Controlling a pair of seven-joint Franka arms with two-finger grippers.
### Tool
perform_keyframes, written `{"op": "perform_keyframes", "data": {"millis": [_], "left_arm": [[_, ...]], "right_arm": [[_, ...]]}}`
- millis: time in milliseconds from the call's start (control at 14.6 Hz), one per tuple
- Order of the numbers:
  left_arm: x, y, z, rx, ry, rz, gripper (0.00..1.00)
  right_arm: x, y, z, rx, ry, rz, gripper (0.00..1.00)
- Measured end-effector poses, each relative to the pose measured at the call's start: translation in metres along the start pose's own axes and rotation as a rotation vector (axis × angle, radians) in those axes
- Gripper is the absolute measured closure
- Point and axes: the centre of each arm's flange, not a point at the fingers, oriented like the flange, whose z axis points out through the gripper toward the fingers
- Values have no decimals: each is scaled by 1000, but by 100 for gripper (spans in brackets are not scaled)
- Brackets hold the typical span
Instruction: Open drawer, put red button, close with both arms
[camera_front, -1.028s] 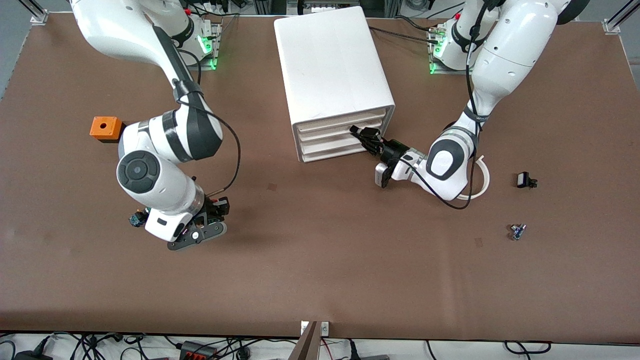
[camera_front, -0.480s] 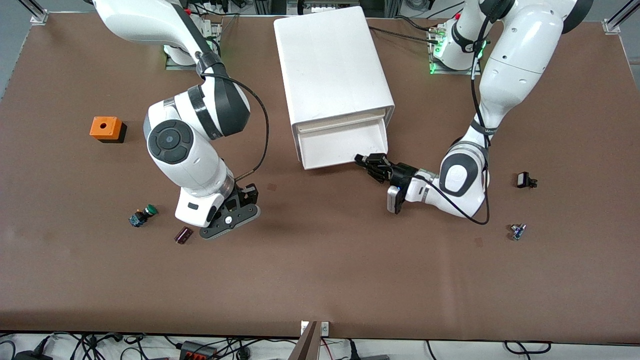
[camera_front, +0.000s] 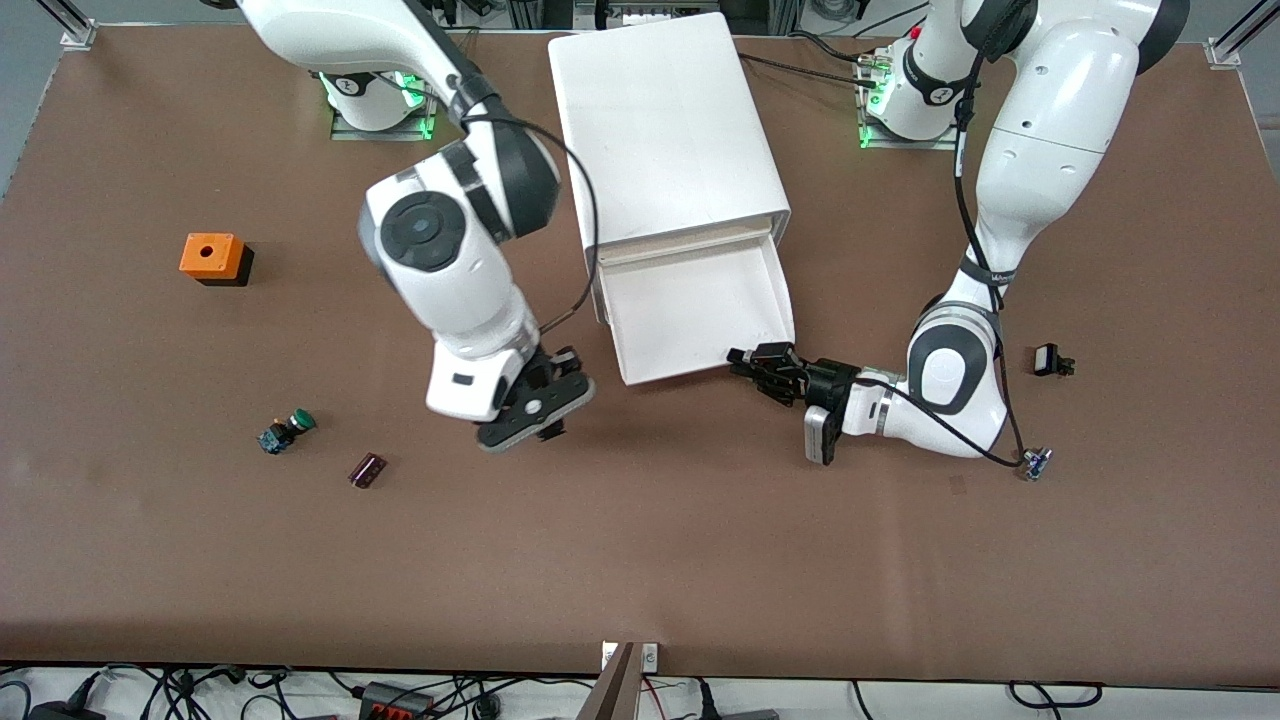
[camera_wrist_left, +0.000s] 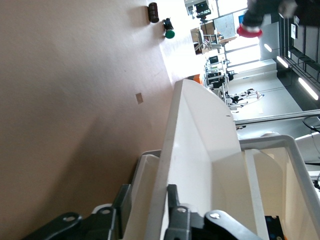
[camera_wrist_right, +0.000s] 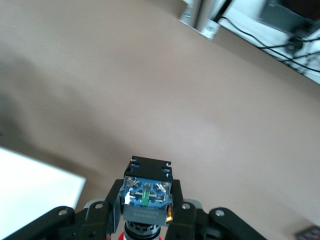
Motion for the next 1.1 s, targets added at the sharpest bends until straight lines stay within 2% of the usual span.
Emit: {"op": "perform_keyframes", "data": {"millis": [206, 411, 480, 617, 754, 1097], "left_arm": [[1, -5, -4, 7, 7, -24, 33], [11, 10, -18, 13, -16, -177, 5], [18, 20, -30, 33, -19, -231, 0], [28, 39, -65, 120, -53, -299, 0], [29, 52, -99, 228, -123, -315, 0], [27, 68, -155, 585, -241, -380, 0]], "right_arm": [[5, -36, -11, 13, 34, -19, 59], [8, -72, -27, 30, 65, 0, 59], [7, -91, -27, 39, 71, 20, 59], [2, -131, -20, 58, 83, 43, 59], [-2, -158, -7, 72, 92, 62, 59], [-12, -186, 23, 75, 54, 81, 59]]}}
